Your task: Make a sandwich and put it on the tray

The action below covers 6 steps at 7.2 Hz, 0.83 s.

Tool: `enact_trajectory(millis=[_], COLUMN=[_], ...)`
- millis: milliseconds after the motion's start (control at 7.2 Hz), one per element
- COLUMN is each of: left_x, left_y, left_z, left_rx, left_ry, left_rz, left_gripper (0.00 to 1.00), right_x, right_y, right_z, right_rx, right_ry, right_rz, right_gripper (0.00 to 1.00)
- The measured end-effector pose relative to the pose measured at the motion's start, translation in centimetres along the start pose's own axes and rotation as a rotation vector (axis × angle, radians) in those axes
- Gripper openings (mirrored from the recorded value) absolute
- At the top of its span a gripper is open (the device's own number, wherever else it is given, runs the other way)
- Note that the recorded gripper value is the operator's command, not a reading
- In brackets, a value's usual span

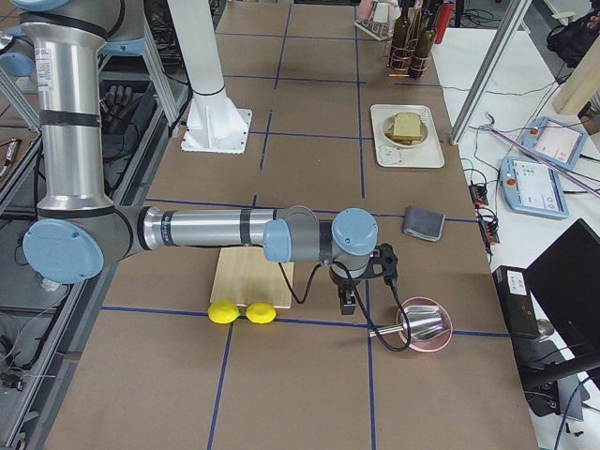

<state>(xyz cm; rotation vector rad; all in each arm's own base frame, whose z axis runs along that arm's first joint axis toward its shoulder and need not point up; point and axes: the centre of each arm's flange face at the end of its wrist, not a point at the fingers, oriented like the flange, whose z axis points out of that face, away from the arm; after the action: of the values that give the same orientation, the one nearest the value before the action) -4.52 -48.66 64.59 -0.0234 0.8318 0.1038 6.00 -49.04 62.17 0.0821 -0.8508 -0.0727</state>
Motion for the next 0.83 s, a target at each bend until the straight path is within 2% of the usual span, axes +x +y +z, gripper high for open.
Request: enact_trajectory(millis=[833], left_x=[0.2], left_y=[0.2], left_z=[-0.1], left_rx=[0.004], left_ry=[0.017], left_rz=[-0.006], left_gripper=[1.0], right_x=[1.0], right_y=[1.3], right_z=[0.7], right_rx=[-0.012], right_ry=[0.007], right_rz=[0.015], right_gripper=[1.0])
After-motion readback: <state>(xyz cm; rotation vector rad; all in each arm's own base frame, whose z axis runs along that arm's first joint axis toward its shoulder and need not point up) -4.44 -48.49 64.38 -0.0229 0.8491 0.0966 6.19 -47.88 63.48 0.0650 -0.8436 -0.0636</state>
